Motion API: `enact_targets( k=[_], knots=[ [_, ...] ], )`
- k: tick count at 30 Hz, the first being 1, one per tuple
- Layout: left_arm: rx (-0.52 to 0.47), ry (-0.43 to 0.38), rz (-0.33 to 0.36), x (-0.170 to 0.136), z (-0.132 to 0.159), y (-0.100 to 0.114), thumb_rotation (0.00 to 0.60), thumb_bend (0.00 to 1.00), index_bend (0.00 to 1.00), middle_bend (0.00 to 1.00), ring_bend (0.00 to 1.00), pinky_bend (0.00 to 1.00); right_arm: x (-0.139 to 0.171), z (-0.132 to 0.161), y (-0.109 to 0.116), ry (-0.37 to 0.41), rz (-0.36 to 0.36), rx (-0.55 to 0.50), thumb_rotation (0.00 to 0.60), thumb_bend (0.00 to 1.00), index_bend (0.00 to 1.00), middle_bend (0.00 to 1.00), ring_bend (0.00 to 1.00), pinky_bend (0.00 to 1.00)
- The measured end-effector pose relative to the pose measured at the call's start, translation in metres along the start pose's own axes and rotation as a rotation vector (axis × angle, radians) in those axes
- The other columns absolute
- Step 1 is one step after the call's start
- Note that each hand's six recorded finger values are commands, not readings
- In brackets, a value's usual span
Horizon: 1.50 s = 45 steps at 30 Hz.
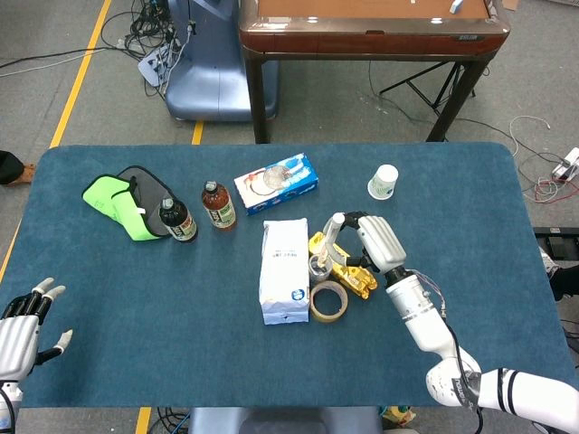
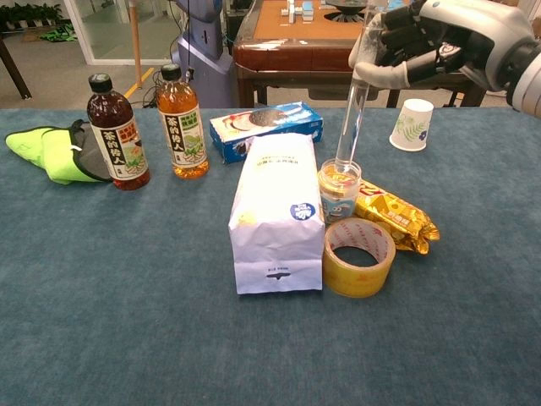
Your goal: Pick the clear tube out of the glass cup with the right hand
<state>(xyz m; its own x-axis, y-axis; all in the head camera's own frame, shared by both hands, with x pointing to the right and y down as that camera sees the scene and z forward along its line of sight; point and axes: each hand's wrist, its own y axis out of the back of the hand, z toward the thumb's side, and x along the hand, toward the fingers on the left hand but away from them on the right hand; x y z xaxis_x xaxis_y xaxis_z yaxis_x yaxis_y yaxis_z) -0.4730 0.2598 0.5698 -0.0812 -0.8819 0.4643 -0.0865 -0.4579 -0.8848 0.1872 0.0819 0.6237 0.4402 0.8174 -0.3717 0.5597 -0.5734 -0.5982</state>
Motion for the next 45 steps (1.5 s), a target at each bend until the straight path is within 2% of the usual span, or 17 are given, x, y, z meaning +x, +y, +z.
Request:
enact_targets(
  k=[12, 21, 23, 28, 32, 39, 45],
  knots=[
    [0.001, 0.001, -0.014, 0.000, -0.001, -0.003, 0.600, 0.30, 0.18, 0.09, 0.17, 0.14, -0.003, -0.014, -0.018, -0.009, 0.037, 0.061, 0.600, 0.49, 0.72, 0.51, 0.42, 0.33],
    [0.003, 0.000, -0.018, 0.001, -0.002, -0.003, 0.600, 0.30, 0.18, 0.09, 0.17, 0.14, 0.001, -0.029, -0.039, -0.019, 0.089, 0.073, 0.600, 0.46, 0.72, 0.44, 0.34, 0.33],
    [0.003, 0.001, -0.019, 0.002, -0.002, -0.003, 0.600, 0.30, 0.18, 0.09, 0.17, 0.14, 0.001, -0.031, -0.042, -0.021, 0.096, 0.076, 0.600, 0.45, 0.70, 0.42, 0.32, 0.33],
    [0.003, 0.000, -0.019, 0.002, -0.001, -0.004, 0.600, 0.30, 0.18, 0.09, 0.17, 0.14, 0.003, -0.034, -0.045, -0.027, 0.112, 0.092, 0.600, 0.37, 0.54, 0.34, 0.24, 0.31],
    [0.005, 0.003, -0.028, 0.001, -0.002, -0.005, 0.600, 0.30, 0.18, 0.09, 0.17, 0.14, 0.004, -0.033, -0.045, -0.028, 0.116, 0.089, 0.600, 0.34, 0.46, 0.30, 0.20, 0.28],
    [0.006, 0.002, -0.019, 0.003, -0.001, -0.002, 0.600, 0.30, 0.18, 0.09, 0.17, 0.14, 0.007, -0.030, -0.031, -0.020, 0.084, 0.089, 0.600, 0.33, 0.43, 0.28, 0.19, 0.27],
    [0.007, 0.002, -0.004, 0.006, -0.002, 0.002, 0.600, 0.30, 0.18, 0.09, 0.17, 0.14, 0.020, -0.031, 0.006, -0.006, -0.018, 0.141, 0.600, 0.33, 0.43, 0.29, 0.19, 0.27]
  ],
)
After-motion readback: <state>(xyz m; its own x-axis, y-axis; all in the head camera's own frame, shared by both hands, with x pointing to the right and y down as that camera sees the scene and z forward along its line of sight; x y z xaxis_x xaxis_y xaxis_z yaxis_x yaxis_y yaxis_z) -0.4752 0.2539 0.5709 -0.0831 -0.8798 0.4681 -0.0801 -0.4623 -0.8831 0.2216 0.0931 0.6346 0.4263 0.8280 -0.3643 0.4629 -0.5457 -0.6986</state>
